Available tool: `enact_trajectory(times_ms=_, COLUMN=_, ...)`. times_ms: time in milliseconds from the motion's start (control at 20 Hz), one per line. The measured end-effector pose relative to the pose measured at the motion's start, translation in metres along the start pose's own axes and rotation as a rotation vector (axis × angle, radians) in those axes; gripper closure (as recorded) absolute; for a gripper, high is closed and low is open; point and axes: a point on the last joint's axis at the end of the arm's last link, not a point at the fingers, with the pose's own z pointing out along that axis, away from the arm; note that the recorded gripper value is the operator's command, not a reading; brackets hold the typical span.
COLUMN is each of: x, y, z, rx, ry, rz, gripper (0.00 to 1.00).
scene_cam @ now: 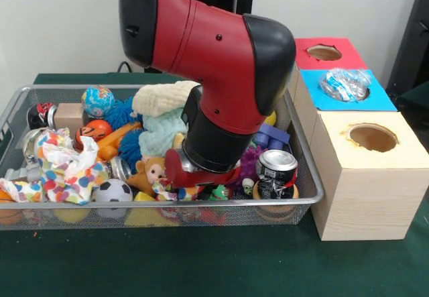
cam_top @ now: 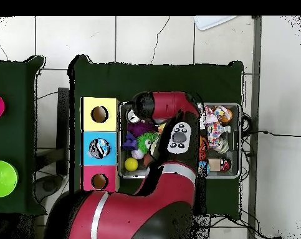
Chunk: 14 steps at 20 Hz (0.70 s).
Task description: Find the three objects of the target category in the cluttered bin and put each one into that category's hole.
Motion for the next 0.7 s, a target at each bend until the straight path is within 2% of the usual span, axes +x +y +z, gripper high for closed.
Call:
enact_trajectory(times_ms=200, x=0.005, y=-0.014, z=0.003, rx=0.033, ry=0.017, rz=-0.017, gripper=0.00)
enact_trajectory(times_ms=700, x=0.016, y=-0.035, z=0.013, rx=0.068, ry=0.032, rz=-0.030, gripper=0.00)
